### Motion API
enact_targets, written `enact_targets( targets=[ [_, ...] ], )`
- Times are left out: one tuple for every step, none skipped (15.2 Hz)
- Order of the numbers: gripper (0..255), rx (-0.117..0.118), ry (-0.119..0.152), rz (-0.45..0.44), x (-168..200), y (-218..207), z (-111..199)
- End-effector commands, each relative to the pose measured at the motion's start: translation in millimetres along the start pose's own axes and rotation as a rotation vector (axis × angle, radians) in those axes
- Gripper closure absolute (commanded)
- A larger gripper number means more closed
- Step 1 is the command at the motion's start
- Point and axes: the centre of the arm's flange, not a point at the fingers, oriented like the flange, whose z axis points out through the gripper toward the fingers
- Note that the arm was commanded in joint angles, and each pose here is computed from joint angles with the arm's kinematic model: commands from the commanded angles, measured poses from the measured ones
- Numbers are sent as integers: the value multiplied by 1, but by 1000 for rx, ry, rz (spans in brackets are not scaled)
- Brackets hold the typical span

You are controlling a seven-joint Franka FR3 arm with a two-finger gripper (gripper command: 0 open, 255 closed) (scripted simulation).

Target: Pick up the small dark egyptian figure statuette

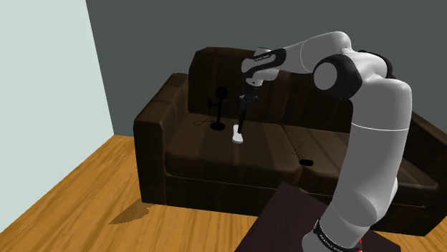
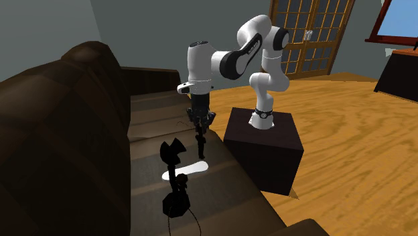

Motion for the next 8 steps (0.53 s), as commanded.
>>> enact_targets(
  targets=[
    [255,0,0,0,1,-1,-11],
    [255,0,0,0,2,-1,-17],
    [255,0,0,0,2,-2,-22],
    [255,0,0,0,3,-2,-27],
    [255,0,0,0,3,-3,-32],
    [255,0,0,0,4,-3,-38],
    [255,0,0,0,4,-3,-38],
    [255,0,0,0,4,-3,-38]
  ],
)
